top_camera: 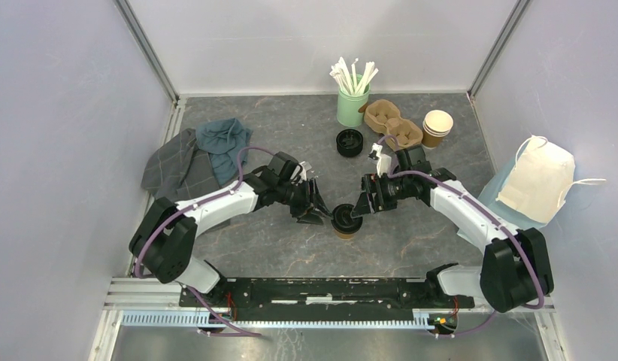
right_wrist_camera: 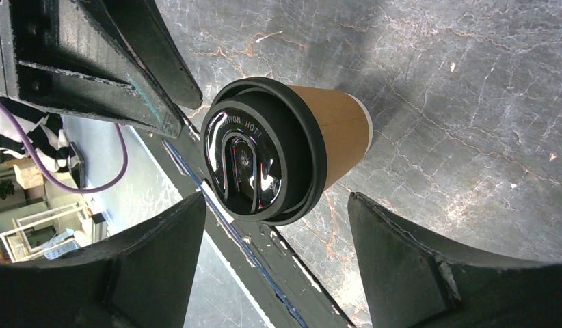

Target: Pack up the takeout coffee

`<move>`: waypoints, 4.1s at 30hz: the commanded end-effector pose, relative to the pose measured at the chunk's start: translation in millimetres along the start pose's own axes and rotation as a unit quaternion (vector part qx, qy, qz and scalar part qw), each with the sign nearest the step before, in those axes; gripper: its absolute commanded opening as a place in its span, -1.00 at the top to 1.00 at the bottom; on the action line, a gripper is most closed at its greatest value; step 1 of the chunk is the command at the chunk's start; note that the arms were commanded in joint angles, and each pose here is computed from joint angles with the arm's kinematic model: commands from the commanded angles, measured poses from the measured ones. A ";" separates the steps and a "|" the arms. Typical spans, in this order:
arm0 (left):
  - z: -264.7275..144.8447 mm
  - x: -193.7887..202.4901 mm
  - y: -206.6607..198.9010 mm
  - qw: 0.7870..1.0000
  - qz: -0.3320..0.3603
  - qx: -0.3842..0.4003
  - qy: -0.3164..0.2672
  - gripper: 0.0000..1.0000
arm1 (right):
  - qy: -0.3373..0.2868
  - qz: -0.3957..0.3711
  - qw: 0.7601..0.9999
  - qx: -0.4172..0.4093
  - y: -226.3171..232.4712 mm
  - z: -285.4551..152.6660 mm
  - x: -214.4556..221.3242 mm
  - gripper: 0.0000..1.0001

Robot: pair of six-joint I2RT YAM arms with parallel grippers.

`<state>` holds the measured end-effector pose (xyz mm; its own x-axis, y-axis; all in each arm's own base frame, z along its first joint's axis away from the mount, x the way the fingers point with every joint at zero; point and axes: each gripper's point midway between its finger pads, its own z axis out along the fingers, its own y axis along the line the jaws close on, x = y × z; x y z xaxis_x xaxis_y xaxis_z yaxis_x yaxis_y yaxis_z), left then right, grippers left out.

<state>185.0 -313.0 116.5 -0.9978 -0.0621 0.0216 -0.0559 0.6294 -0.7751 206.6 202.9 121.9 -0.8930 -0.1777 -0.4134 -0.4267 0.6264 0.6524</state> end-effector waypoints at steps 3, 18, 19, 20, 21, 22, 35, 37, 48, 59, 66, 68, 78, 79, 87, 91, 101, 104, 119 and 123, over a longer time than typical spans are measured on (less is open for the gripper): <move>5.2 -10.1 -8.8 1.000 0.000 0.012 -0.010 0.03 | -0.004 -0.027 1.000 -0.015 -0.8 4.6 -8.2 -0.55; 25.1 -9.3 42.4 0.997 -0.020 -0.076 0.003 0.27 | 0.007 0.006 1.000 -0.017 -22.7 20.1 7.1 -0.31; 27.3 -6.6 54.0 0.996 -0.027 -0.091 0.005 0.26 | 0.004 0.014 1.000 -0.022 -26.8 23.1 12.0 -0.30; 30.2 -2.3 65.7 0.994 -0.033 -0.103 0.011 0.26 | -0.001 0.020 1.000 -0.024 -31.1 25.7 15.2 -0.30; 33.0 2.2 76.8 0.993 -0.037 -0.114 0.018 0.28 | -0.001 0.029 0.999 -0.024 -37.7 29.0 23.2 -0.29; 36.1 6.1 90.2 0.991 -0.040 -0.129 0.023 0.30 | 0.000 0.041 0.999 -0.020 -46.8 32.4 32.4 -0.29; 17.4 -12.1 59.6 0.990 0.029 -0.136 0.008 0.14 | -0.025 0.032 0.998 -0.039 -26.3 4.2 -2.5 -0.47; 10.7 -19.6 39.1 0.992 0.042 -0.120 -0.001 0.04 | -0.032 0.029 0.998 -0.046 -18.0 -1.9 -10.5 -0.54; -14.8 -34.7 -3.9 0.993 0.071 -0.089 -0.021 -0.31 | -0.064 0.044 0.997 -0.016 -26.3 -19.0 -10.5 -0.50; 7.4 -36.4 15.0 0.993 0.068 -0.091 0.014 0.01 | -0.054 0.056 0.996 -0.051 -34.2 0.2 -4.4 -0.03; 10.0 -33.1 17.2 0.994 0.063 -0.083 0.016 -0.02 | -0.045 0.064 0.995 -0.063 -35.1 6.6 6.2 -0.02; 9.6 -33.7 15.1 0.995 0.065 -0.078 0.014 -0.05 | -0.042 0.063 0.995 -0.064 -35.0 7.4 7.0 -0.03; 5.2 -30.2 12.9 0.995 0.061 -0.075 0.010 -0.11 | -0.037 0.061 0.995 -0.072 -33.8 9.0 7.5 -0.03; 3.4 -29.4 12.7 0.995 0.061 -0.075 0.008 -0.12 | -0.037 0.062 0.995 -0.071 -33.4 8.7 6.9 -0.03; -4.5 -30.4 8.8 0.994 0.068 -0.083 0.000 -0.21 | -0.033 0.064 0.995 -0.071 -36.4 12.0 9.8 -0.04; -4.3 -29.0 8.1 0.994 0.069 -0.080 0.005 -0.23 | -0.032 0.065 0.995 -0.070 -37.8 13.0 9.6 -0.03; 11.3 -28.5 15.5 0.994 0.066 -0.080 0.029 -0.23 | -0.027 0.067 0.995 -0.069 -40.5 16.3 13.1 -0.03; 16.4 -27.6 26.4 0.993 0.058 -0.093 0.034 -0.17 | -0.025 0.069 0.995 -0.065 -42.8 18.0 14.1 -0.03; 19.4 16.9 177.9 0.953 0.001 -0.292 0.083 0.15 | 0.098 0.054 0.960 0.255 -159.7 29.9 104.2 0.15; 13.5 18.9 176.6 0.954 0.016 -0.288 0.079 0.18 | 0.097 0.038 0.971 0.216 -143.1 31.5 91.7 0.13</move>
<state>196.2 -299.2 72.9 -0.9945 0.0562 0.0887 -0.0246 0.6959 -0.7177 219.4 195.5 70.1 -0.9408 -0.0630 -0.3331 -0.3066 0.5773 0.7568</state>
